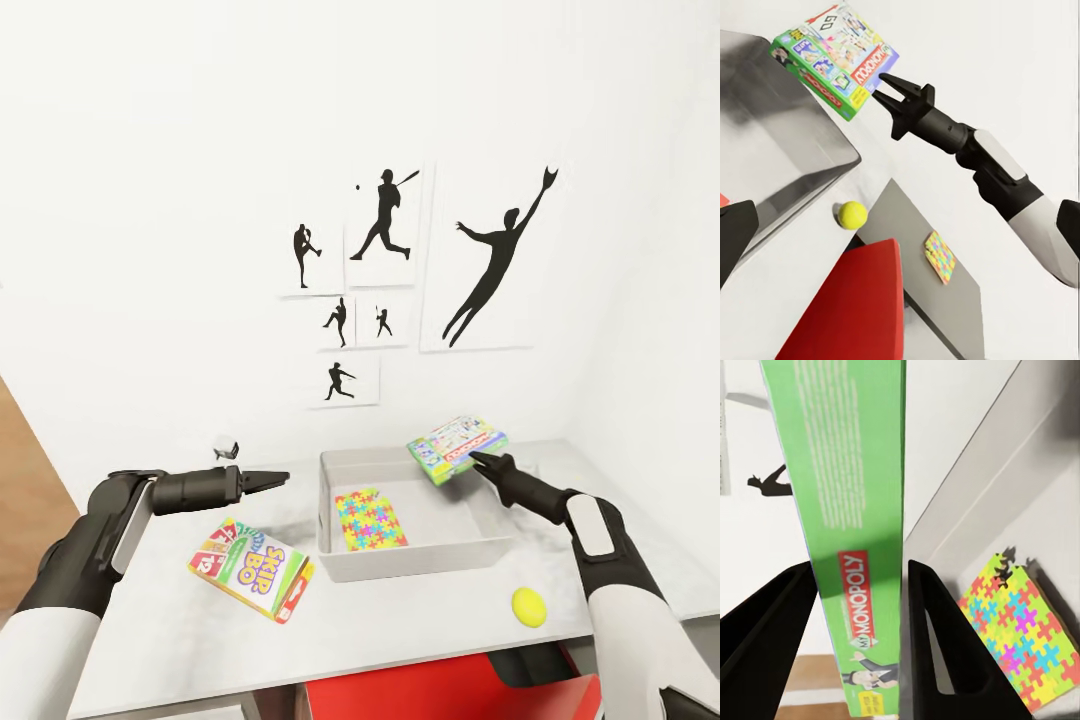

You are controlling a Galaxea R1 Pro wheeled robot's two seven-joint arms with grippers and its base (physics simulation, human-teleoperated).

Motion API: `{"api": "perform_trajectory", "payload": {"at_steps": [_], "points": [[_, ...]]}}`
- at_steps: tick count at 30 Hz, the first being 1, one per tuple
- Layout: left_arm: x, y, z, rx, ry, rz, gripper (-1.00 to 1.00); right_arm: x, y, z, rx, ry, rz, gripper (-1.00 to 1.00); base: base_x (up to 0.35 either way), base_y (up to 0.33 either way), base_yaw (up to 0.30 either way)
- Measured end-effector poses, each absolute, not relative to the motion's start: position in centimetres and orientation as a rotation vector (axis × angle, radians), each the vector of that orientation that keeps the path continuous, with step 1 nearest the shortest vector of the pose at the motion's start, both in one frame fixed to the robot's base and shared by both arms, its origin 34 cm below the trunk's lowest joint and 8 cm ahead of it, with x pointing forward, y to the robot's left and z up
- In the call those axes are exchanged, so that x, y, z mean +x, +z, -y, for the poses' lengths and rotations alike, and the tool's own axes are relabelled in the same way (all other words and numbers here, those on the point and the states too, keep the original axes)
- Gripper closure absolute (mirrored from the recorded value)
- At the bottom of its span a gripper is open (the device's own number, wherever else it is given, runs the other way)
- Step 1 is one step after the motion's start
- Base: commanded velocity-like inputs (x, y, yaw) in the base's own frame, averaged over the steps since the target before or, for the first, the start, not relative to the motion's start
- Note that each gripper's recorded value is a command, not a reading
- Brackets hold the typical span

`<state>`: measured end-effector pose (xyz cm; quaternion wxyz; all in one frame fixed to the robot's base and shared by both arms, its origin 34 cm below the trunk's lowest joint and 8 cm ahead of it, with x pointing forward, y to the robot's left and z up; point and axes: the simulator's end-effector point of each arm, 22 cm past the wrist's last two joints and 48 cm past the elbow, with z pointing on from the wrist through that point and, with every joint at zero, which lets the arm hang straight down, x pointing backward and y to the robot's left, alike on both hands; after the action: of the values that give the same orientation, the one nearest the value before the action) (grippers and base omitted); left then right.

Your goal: Put all the toys in the child's room - the three board games (two on the bed and one on the table), the two jigsaw puzzles on the table, and the tennis ball on the table - inside the toy box on the table in the child's room.

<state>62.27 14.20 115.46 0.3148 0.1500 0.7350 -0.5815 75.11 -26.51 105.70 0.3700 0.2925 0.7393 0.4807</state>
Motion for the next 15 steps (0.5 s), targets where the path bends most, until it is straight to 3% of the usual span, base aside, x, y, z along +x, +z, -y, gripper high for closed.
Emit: {"api": "perform_trajectory", "payload": {"at_steps": [15], "points": [[59.8, 118.6, -13.5, 0.473, -1.72, -1.8, -1.0, 76.7, 103.8, 21.5, 0.839, 1.253, -2.03, 1.0, 0.0, 0.0, 0.0]]}}
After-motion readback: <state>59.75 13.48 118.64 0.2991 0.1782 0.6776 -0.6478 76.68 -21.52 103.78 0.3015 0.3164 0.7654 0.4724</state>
